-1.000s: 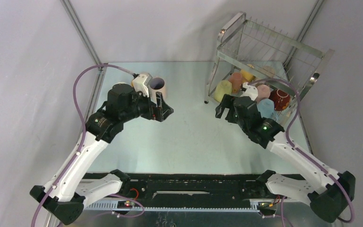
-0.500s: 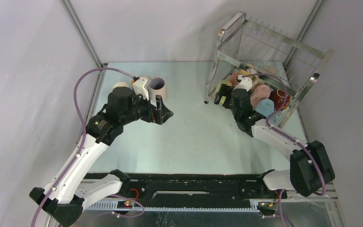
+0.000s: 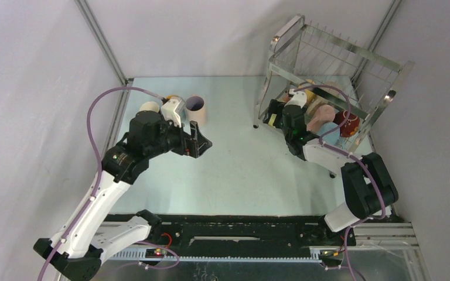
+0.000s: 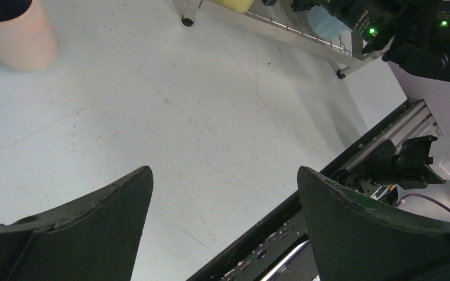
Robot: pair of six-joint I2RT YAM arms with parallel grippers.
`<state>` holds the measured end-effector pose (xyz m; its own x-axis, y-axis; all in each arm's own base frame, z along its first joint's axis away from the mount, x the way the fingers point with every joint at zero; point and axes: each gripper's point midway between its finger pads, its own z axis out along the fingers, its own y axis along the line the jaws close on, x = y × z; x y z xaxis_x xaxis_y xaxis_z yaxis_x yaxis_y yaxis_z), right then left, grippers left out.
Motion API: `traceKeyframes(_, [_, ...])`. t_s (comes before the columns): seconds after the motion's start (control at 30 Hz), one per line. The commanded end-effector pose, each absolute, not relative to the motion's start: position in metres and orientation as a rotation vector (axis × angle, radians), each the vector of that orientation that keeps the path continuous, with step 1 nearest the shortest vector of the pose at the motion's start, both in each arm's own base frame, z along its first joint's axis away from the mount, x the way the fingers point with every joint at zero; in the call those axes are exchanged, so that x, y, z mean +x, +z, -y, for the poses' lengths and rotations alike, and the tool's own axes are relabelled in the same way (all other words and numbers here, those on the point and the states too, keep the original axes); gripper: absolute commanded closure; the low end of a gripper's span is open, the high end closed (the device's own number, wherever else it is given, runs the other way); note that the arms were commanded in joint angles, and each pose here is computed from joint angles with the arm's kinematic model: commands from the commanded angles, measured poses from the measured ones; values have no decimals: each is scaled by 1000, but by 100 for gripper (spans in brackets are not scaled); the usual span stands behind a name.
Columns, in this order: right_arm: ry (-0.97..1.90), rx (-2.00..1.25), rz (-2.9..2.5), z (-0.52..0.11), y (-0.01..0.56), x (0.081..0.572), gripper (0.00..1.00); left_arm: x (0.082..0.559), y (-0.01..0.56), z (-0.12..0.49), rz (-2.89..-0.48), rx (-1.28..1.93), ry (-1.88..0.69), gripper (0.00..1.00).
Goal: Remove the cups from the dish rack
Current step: Unload the cup from the dish rack.
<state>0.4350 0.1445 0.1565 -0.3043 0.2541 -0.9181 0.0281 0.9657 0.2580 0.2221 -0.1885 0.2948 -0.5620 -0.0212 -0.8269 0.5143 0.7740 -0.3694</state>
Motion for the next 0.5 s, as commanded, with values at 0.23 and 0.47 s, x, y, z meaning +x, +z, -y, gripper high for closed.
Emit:
traceKeyframes(0.23, [159,203,-1836,-139,153,471,0,207,308,175,-2046,394,-705,0])
traceKeyframes(0.47, [141,190,-1859,-141,141,483,0,204,309,174,-2051,385,-711,0])
